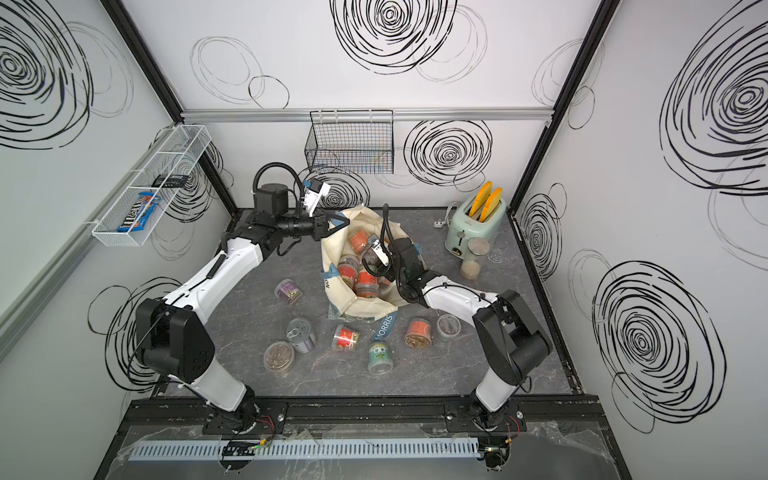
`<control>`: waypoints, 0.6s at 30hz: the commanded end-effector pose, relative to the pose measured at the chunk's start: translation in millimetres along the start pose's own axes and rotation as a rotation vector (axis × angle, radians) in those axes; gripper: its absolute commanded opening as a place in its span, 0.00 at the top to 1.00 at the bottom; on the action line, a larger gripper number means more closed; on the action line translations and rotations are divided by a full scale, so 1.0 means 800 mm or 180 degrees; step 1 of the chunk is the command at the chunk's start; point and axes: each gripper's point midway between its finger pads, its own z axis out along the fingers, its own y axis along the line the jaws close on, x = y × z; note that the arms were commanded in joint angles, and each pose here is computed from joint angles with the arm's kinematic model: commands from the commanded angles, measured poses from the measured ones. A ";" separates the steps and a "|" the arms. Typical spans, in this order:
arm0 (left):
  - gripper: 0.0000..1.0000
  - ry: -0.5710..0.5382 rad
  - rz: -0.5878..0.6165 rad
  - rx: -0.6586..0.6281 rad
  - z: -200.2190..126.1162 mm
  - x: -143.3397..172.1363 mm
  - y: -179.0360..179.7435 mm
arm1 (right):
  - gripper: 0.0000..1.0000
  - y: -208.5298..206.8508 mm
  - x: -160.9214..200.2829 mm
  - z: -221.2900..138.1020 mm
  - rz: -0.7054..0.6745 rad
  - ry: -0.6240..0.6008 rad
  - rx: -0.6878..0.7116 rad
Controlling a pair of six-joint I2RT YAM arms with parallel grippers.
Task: Take out the seed jars from the canvas bag
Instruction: Pick up the seed jar from the canvas bag.
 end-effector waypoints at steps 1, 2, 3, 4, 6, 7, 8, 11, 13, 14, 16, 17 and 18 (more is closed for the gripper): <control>1.00 -0.0388 0.0316 -0.0049 -0.024 -0.059 -0.019 | 0.46 -0.005 -0.037 -0.028 0.0096 -0.0301 0.0043; 1.00 -0.0392 0.0302 -0.0043 -0.025 -0.059 -0.018 | 0.46 -0.005 -0.043 -0.035 0.0125 -0.0352 0.0044; 1.00 -0.0393 0.0302 -0.0043 -0.024 -0.059 -0.018 | 0.46 -0.005 -0.048 -0.041 0.0150 -0.0390 0.0032; 1.00 -0.0399 0.0310 -0.0051 -0.024 -0.060 -0.017 | 0.46 -0.005 -0.054 -0.048 0.0182 -0.0434 0.0024; 1.00 -0.0412 0.0314 -0.0094 -0.024 -0.061 -0.012 | 0.45 -0.001 -0.066 -0.062 0.0194 -0.0527 -0.0042; 1.00 -0.0413 0.0312 -0.0121 -0.024 -0.061 -0.009 | 0.45 0.004 -0.072 -0.070 0.0161 -0.0579 -0.0104; 1.00 -0.0418 0.0311 -0.0140 -0.023 -0.061 -0.006 | 0.45 0.008 -0.079 -0.077 0.0148 -0.0631 -0.0151; 1.00 -0.0429 0.0271 -0.0192 -0.023 -0.060 0.004 | 0.45 0.020 -0.095 -0.101 0.0140 -0.0803 -0.0347; 1.00 -0.0429 0.0237 -0.0209 -0.024 -0.059 0.012 | 0.44 0.021 -0.103 -0.117 0.0198 -0.0885 -0.0392; 1.00 -0.0432 0.0222 -0.0227 -0.025 -0.059 0.016 | 0.45 0.020 -0.107 -0.124 0.0267 -0.0908 -0.0402; 1.00 -0.0446 0.0222 -0.0252 -0.028 -0.060 0.021 | 0.45 0.014 -0.109 -0.137 0.0386 -0.0919 -0.0411; 1.00 -0.0452 0.0225 -0.0269 -0.029 -0.061 0.024 | 0.45 0.011 -0.110 -0.144 0.0434 -0.0922 -0.0411; 1.00 -0.0463 0.0229 -0.0286 -0.032 -0.062 0.027 | 0.44 0.007 -0.110 -0.152 0.0479 -0.0940 -0.0397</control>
